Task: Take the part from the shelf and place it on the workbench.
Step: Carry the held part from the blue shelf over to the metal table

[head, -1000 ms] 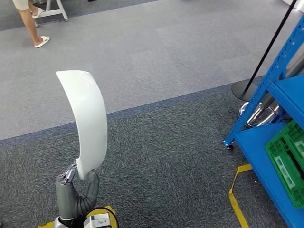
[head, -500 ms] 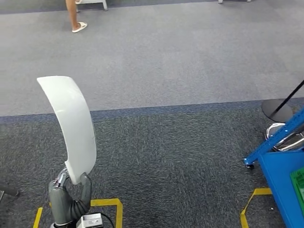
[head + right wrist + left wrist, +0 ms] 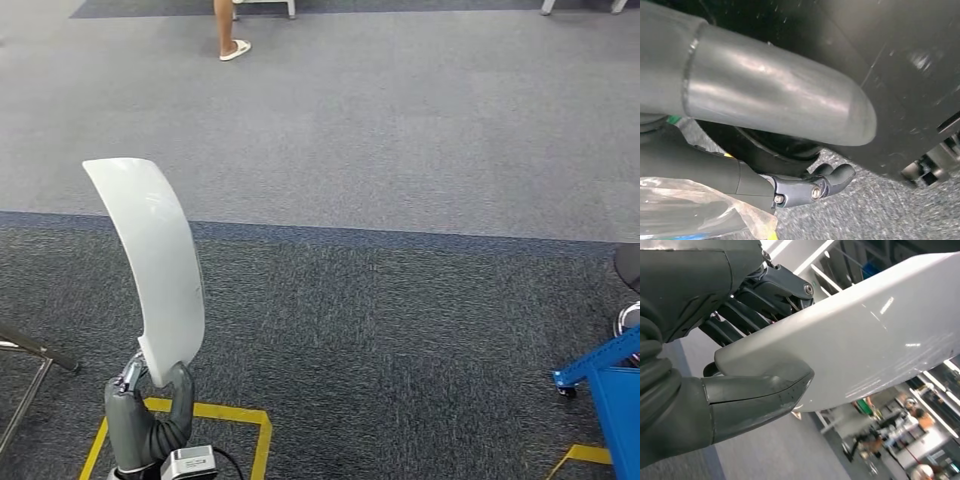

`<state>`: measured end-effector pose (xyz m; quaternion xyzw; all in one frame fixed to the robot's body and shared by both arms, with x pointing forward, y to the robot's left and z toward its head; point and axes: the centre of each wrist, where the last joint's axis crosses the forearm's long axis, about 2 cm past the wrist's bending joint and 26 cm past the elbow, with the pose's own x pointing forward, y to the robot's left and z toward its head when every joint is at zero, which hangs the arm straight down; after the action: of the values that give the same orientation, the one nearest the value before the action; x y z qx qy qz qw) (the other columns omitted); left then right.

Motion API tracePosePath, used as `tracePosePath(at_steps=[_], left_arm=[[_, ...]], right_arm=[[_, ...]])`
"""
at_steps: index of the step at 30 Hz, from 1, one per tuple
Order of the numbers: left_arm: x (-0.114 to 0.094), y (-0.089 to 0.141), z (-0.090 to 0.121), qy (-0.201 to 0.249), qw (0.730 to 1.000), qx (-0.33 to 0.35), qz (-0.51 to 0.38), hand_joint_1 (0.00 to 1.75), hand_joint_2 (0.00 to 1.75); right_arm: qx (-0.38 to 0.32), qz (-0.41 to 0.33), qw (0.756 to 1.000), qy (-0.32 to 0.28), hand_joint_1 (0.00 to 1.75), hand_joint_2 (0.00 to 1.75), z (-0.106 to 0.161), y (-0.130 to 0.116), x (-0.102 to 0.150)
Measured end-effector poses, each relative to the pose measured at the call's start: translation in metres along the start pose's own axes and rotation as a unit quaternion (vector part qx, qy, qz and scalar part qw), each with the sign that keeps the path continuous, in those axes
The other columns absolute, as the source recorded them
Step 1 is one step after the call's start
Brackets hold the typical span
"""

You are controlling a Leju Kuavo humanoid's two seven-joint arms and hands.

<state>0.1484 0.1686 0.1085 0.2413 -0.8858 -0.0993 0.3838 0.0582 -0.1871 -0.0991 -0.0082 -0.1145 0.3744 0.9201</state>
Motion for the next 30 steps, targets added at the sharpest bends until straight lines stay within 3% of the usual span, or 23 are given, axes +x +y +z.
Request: tracePosePath(at_steps=[30], left_arm=[[-0.0026,-0.0026,-0.0015,0.010,1.000,0.000,0.006,1.75,1.75]], right_arm=[[-0.007,0.014,1.000,-0.012,0.00,0.00,0.0000,-0.0010,0.0024]])
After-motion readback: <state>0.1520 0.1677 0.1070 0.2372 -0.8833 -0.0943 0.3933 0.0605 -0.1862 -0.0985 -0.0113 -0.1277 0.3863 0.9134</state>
